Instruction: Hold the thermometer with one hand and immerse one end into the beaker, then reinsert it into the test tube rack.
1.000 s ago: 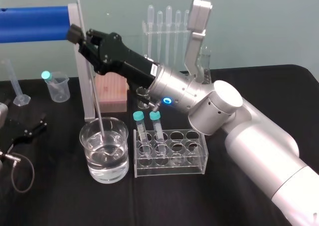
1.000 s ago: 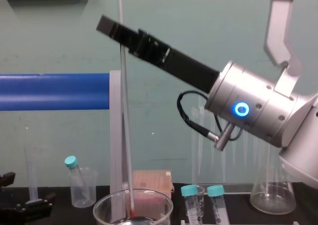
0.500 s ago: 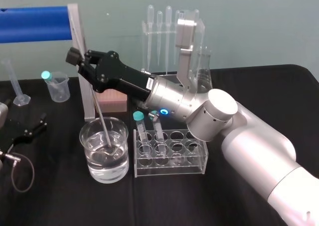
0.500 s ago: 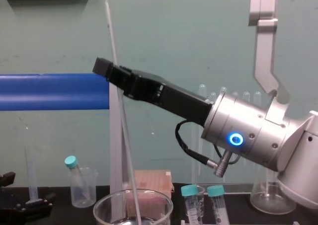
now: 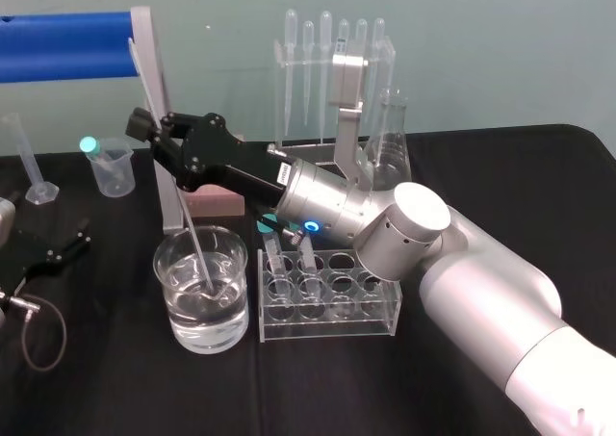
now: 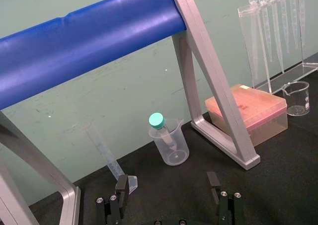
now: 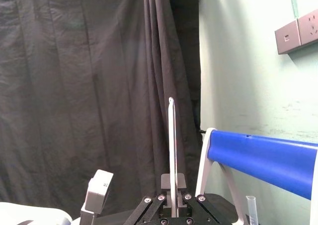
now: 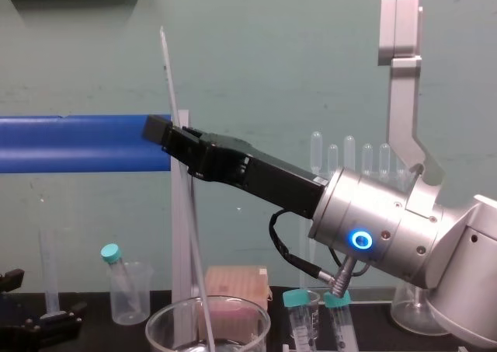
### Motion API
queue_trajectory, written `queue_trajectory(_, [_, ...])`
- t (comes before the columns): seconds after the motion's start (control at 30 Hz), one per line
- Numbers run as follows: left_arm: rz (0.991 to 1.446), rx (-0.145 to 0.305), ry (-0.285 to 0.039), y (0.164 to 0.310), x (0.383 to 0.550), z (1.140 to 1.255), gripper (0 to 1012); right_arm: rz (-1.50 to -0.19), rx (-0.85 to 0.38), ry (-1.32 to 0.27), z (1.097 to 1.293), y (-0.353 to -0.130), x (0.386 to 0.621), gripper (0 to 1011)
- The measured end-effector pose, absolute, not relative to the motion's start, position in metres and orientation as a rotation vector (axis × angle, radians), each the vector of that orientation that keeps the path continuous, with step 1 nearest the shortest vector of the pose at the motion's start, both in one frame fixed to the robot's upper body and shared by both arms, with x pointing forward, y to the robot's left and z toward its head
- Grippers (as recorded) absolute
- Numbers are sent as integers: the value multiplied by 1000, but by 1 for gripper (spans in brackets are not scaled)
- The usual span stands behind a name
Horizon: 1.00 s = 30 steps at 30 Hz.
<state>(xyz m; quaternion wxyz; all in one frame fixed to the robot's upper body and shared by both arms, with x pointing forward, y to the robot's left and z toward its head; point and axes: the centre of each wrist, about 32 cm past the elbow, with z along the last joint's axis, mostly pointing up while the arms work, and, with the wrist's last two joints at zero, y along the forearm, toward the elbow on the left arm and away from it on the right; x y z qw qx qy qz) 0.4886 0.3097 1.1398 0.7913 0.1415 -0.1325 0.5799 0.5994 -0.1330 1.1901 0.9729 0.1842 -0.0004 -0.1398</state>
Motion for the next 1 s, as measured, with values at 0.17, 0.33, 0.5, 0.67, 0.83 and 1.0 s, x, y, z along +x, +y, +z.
queue_trajectory(0.17, [1248,304,-285,310,489,1140,1008,-279,373,5,1186,-133,601,56])
queue_trajectory(0.33, [1248,304,-285,310,489,1140,1008,-278,383,18,1182,-133,602,55])
queue_trajectory(0.5, [1248,304,-285,310,489,1140,1008,-278,396,24,1181,-134,603,56])
queue_trajectory(0.67, [1248,305,-285,310,489,1140,1008,-277,403,14,1180,-134,603,55])
queue_trajectory(0.83, [1248,304,-285,310,489,1140,1008,-274,402,3,1179,-133,603,56])
queue_trajectory(1.0, [1248,304,-285,310,489,1140,1008,-275,403,-3,1179,-133,602,55])
